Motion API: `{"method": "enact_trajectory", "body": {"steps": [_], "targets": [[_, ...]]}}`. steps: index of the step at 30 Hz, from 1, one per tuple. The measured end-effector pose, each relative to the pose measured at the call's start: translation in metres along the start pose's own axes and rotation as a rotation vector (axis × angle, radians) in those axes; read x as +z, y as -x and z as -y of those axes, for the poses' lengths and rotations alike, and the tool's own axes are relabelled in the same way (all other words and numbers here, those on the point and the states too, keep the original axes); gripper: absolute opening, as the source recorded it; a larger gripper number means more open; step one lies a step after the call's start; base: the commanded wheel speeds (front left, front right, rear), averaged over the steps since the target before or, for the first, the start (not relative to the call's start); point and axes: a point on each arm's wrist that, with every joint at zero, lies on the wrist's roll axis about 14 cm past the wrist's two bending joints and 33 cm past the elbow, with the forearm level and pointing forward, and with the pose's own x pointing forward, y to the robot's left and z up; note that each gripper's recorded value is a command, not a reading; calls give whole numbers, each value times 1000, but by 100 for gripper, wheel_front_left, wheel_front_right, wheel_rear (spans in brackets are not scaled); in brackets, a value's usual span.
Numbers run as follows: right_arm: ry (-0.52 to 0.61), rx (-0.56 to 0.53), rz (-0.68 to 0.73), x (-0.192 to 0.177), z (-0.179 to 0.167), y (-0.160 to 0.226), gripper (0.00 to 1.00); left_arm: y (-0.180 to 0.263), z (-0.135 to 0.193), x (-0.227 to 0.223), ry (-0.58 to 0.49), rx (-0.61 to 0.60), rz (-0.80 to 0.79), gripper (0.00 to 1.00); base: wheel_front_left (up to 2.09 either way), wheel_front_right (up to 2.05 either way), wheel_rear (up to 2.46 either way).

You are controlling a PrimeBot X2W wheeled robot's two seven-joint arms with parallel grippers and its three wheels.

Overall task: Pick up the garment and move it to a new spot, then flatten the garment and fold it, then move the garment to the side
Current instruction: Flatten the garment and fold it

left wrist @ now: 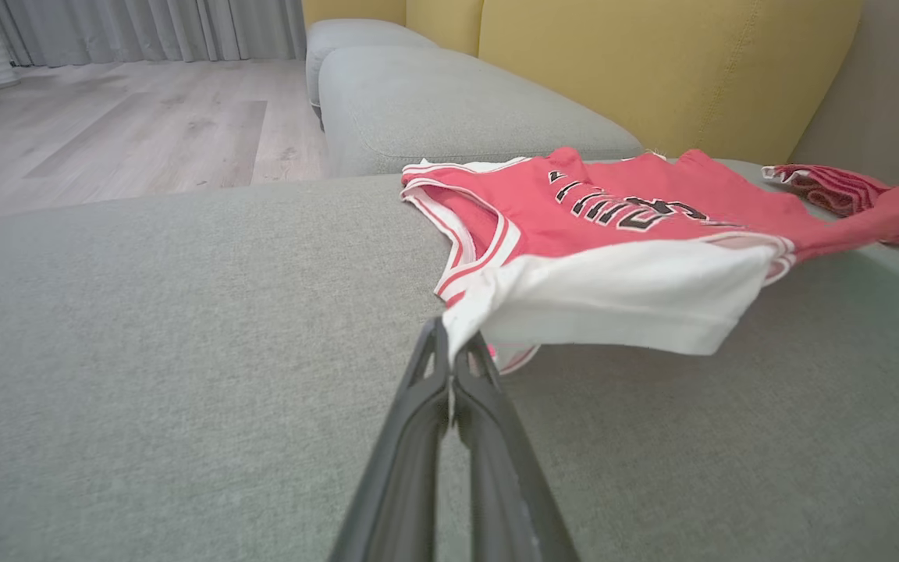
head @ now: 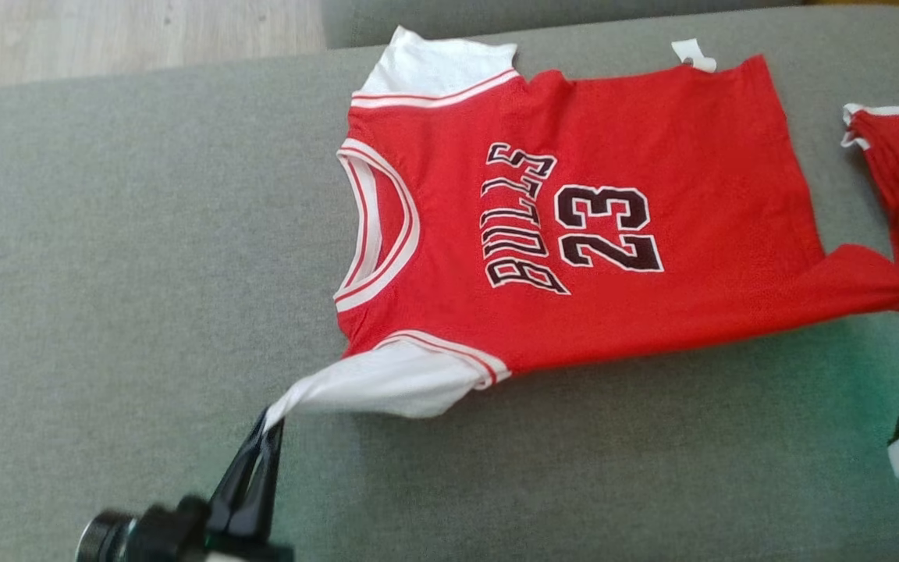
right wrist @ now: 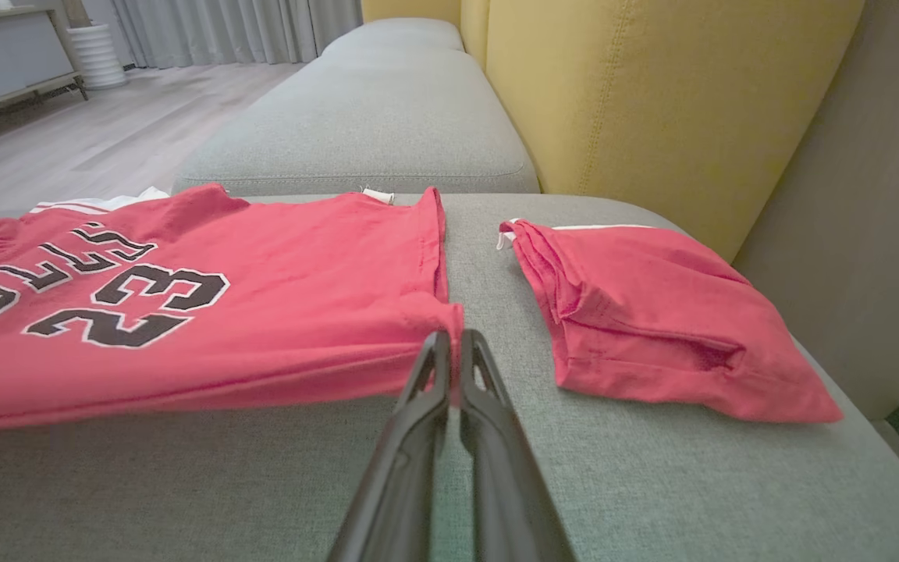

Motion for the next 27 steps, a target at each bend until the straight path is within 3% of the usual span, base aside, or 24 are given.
{"method": "enact_trajectory", "body": {"steps": [14,27], "targets": [[-27,-27,-63,-6,-7,-56,0,-124,7,45,-78,-107,118,0,0,0,0],[-15,-1,-72,-14,-15,-101,0,-179,3,58,-179,-111,195,0,0,0,0]]}}
